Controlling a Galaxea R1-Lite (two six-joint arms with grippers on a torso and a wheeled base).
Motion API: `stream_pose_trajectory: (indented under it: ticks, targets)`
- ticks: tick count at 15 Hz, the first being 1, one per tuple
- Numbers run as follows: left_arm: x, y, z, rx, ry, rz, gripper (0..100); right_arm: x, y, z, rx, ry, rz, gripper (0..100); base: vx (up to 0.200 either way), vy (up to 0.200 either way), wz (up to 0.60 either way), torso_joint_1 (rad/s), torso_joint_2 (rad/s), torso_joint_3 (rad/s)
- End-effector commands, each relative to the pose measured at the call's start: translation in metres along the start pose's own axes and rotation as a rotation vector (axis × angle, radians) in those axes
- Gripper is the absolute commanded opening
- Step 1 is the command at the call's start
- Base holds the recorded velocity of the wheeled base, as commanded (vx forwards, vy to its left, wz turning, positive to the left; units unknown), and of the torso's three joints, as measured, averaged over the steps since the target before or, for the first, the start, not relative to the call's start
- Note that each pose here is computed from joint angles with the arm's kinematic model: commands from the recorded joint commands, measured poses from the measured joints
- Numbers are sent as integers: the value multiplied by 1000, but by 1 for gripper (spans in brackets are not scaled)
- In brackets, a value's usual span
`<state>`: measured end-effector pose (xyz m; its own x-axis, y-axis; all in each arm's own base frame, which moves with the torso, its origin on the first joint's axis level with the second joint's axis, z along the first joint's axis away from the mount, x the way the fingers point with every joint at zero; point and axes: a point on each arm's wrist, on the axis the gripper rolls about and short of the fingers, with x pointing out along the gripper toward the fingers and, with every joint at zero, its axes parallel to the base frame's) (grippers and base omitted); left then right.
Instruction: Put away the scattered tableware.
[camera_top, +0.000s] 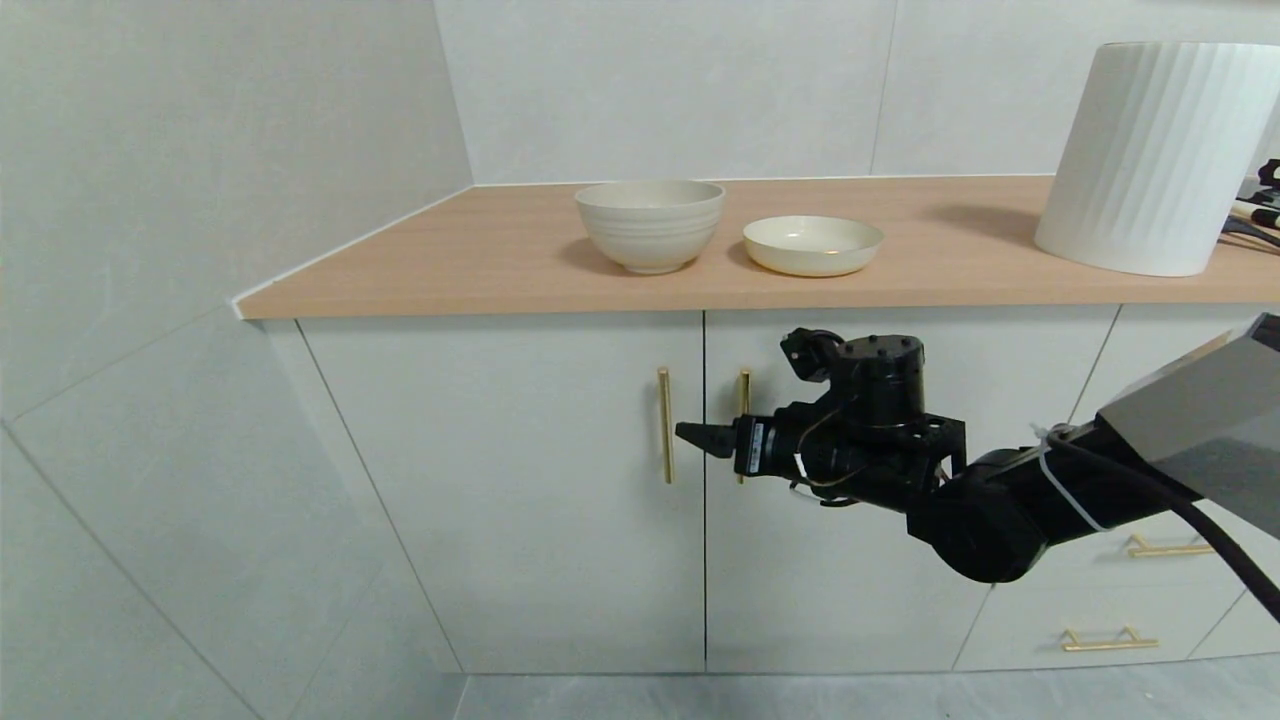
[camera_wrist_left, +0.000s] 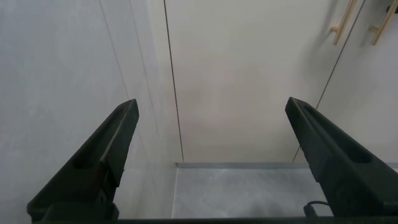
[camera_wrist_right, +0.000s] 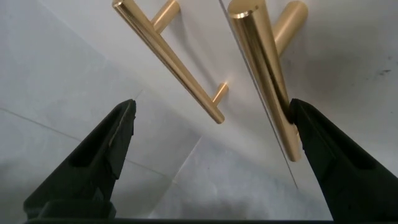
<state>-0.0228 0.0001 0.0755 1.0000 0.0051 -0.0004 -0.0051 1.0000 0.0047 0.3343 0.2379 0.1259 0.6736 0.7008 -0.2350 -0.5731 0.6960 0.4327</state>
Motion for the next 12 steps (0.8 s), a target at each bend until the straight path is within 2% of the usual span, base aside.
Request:
stream_pose_trajectory:
  ticks: [1,9,12]
  targets:
    - [0,0,0,0,0,-1,100,-2,7,0,-2,1,17,100,0,0,0,0,0,0]
    - [0,0,0,0,1,1,100,-24,21,5,35,0,46,100,0,0,0,0,0,0]
    - [0,0,0,0,1,1,100,-29,29,-1,32,40,98,100,0,0,0,0,0,0]
